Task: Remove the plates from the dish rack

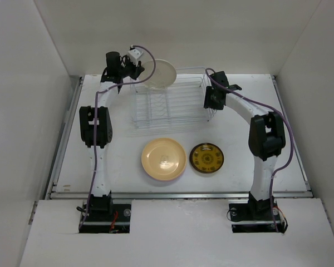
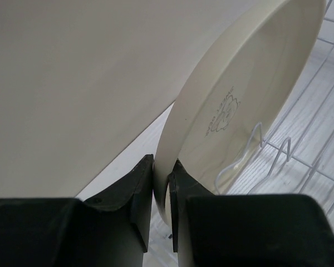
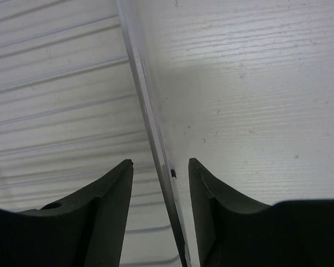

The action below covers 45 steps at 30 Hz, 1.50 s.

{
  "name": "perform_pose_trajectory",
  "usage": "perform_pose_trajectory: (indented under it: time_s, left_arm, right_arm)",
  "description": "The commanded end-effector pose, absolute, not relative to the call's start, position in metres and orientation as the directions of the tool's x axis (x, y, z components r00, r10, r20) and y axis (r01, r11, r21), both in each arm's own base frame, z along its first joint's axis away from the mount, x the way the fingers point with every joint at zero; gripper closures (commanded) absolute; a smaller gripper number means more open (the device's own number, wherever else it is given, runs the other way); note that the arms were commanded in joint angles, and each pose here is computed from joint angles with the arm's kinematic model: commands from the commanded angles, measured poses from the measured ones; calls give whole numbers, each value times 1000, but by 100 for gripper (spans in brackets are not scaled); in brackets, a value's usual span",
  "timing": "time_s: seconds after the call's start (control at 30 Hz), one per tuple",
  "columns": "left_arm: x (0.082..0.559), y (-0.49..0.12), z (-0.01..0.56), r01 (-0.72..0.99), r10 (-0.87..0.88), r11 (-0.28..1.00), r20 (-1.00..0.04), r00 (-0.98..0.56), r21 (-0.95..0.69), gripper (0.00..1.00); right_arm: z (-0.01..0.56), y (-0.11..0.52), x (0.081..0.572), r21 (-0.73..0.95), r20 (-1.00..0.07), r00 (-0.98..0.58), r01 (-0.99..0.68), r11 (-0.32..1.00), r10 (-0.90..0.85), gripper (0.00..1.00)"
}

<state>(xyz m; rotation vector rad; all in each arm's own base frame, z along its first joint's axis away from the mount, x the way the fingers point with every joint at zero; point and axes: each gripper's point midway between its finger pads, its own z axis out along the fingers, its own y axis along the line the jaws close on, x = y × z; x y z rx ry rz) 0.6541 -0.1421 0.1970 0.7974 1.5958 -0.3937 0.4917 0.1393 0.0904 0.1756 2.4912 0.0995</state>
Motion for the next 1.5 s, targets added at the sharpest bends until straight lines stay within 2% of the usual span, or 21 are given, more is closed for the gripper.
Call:
perform_pose_trajectory:
  time_s: [0.0, 0.07, 0.1, 0.17, 0.27, 0.3, 0.37, 0.43, 0.6, 0.87, 1.17, 1.3, 1.37, 1.47]
  left_arm:
    - [637, -154, 310, 678, 250, 644, -935, 252, 355, 98]
    - [639, -154, 307, 679, 243, 647, -938, 248, 347, 96]
    - [639, -155, 309, 678, 236, 649, -939, 252, 345, 91]
    - [641, -155, 316, 673, 226, 653, -937, 265, 348, 71]
    - [644, -155, 310, 681, 228, 652, -943, 242, 332, 69]
    - [646, -155, 310, 681, 228, 652, -943, 243, 333, 72]
    - [646, -156, 309, 684, 221, 654, -946, 236, 323, 89]
    - [648, -155, 307, 680, 224, 660, -948, 227, 318, 100]
    - [648, -155, 302, 686, 225, 660, -952, 208, 306, 100]
    - [647, -141, 381, 583, 182, 726, -919, 351, 366, 100]
    - [634, -144, 408, 573, 166, 714, -892, 420, 402, 100]
    - [617, -156, 373, 654, 245, 592, -879, 410, 470, 100]
    - [612, -163, 339, 689, 292, 534, -871, 395, 491, 100]
    - [605, -168, 322, 711, 339, 486, -859, 383, 508, 100]
  right_arm:
    - [102, 150, 504, 147, -624, -765, 88, 985, 161, 50]
    - [102, 150, 504, 147, -624, -765, 88, 985, 161, 50]
    - [97, 150, 502, 140, -611, -775, 91, 986, 158, 50]
    - [97, 150, 502, 140, -611, -775, 91, 986, 158, 50]
    - [92, 149, 501, 136, -605, -781, 92, 986, 156, 50]
    - [92, 149, 501, 136, -605, -781, 92, 986, 156, 50]
    - [92, 149, 501, 136, -605, -781, 92, 986, 156, 50]
    - [94, 150, 502, 136, -605, -781, 92, 986, 156, 50]
    - [94, 150, 502, 136, -605, -781, 92, 986, 156, 50]
    - [94, 150, 502, 136, -605, -781, 92, 986, 156, 50]
    - [92, 149, 498, 138, -597, -785, 101, 985, 164, 53]
    - [98, 155, 501, 146, -612, -775, 87, 985, 159, 66]
    - [106, 156, 503, 153, -625, -764, 84, 985, 163, 69]
    - [110, 161, 504, 151, -635, -757, 78, 985, 157, 70]
